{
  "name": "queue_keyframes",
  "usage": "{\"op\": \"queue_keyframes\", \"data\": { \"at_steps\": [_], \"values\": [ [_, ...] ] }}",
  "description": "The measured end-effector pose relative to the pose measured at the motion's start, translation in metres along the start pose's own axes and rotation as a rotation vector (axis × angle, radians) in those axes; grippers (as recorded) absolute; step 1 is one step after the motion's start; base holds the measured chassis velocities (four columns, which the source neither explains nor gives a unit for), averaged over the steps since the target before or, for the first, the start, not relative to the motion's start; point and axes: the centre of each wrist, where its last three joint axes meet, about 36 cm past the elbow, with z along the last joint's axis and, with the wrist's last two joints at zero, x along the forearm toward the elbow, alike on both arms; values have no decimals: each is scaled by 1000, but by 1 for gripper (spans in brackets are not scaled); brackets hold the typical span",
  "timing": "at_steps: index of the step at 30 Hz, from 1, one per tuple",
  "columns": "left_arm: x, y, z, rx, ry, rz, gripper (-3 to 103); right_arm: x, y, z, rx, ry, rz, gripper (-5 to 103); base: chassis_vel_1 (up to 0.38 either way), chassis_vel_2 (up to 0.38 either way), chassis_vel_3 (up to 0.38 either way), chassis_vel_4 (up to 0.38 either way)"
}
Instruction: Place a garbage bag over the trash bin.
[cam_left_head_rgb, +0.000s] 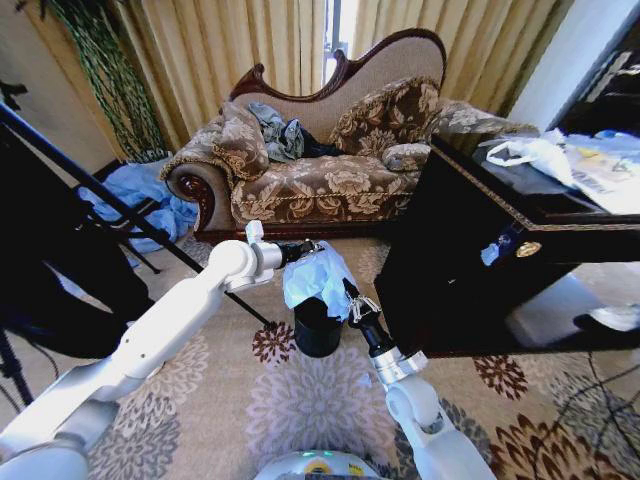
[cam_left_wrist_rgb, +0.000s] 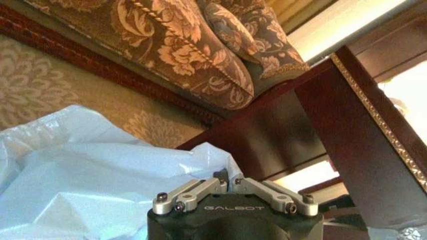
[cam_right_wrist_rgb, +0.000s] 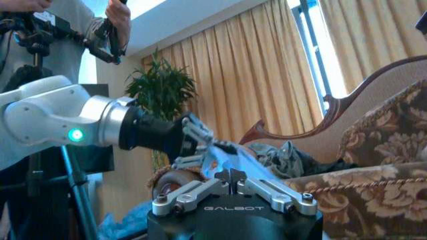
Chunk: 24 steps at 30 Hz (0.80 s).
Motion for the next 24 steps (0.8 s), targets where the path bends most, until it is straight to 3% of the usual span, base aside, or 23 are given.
{"op": "queue_keyframes", "data": {
  "at_steps": [12,17,22,24],
  "values": [
    [0,-10,9,7,23,27,0,-9,5,14,15,16,-23,0,0,0,0,0],
    [-3,-13,11,17,27,44,0,-12,3,22,62,33,-19,0,0,0,0,0],
    [3,-15,13,16,36,50,0,-17,-7,28,65,42,-5,0,0,0,0,0],
    [13,-15,13,5,49,55,0,-17,-23,27,87,46,8,0,0,0,0,0]
  ]
}}
